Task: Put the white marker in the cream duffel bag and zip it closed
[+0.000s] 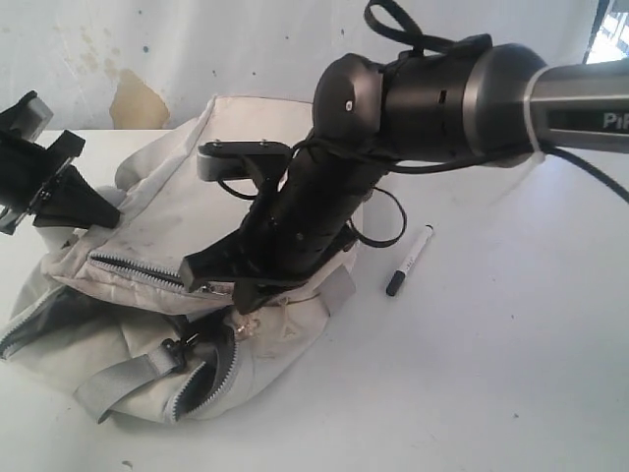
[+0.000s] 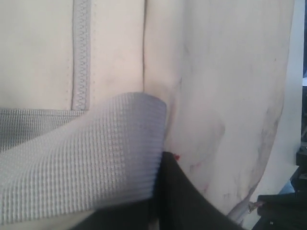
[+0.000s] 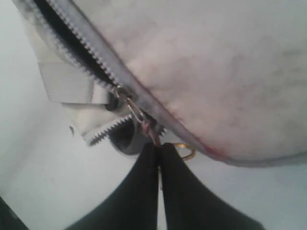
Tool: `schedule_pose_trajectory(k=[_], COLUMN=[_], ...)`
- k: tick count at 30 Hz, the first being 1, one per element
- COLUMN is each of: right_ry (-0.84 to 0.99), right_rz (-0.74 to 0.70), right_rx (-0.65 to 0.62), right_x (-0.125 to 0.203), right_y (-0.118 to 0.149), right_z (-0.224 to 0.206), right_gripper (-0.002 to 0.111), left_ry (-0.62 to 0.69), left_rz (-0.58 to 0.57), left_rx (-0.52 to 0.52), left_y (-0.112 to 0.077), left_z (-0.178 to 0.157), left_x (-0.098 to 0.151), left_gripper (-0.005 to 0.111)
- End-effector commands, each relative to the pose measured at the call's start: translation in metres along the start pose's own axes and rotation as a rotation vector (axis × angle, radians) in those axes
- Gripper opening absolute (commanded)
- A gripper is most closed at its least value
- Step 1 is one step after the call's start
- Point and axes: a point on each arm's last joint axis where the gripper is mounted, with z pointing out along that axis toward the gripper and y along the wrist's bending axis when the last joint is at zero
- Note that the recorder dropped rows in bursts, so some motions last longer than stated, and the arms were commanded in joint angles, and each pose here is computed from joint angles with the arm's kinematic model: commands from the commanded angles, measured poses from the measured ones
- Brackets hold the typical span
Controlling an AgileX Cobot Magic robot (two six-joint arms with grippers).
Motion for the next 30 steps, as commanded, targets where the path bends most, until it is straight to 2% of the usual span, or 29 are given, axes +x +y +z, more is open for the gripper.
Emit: schedule_pose_trajectory(k=[1,7,12,17,20,26,30], right_ry=[0.054,0.067,0.058,0.057,0.06,0.053,0.052], right_rz=[-0.031,0.006,0.063,0.052,0.021,0.017,0.0], right_rx=[0.071,0.184,0.202,0.208,0.207,0.206,0.204], right_x=[0.005,0.005,0.006,0.006,0.006,0.005,0.005], right_y=[-0.02,-0.066,-0.088,-0.091,-0.091,-0.091,-0.091], right_z=[-0.016,-0.033,-0.041,-0.042,-0.042,-0.042,-0.042], right_gripper=[0.0,0.0,0.0,0.0,0.0,0.0,0.0], left_ry=[0.017,0.025,0.043,0.046,-0.006,-0.092,-0.113], left_rz=[0.04,0.045,0.058,0.1,0.163,0.216,0.239], left_rx=[-0.059,-0.07,-0.127,-0.149,-0.164,-0.195,-0.209], left_y=[0.001,0.002,0.007,0.009,-0.002,-0.023,-0.032], left_z=[-0.006,-0.006,-0.007,-0.008,-0.017,-0.036,-0.043], left_x=[0.002,0.003,0.004,0.004,0.002,0.001,0.003], left_gripper=[0.0,0.0,0.0,0.0,0.0,0.0,0.015])
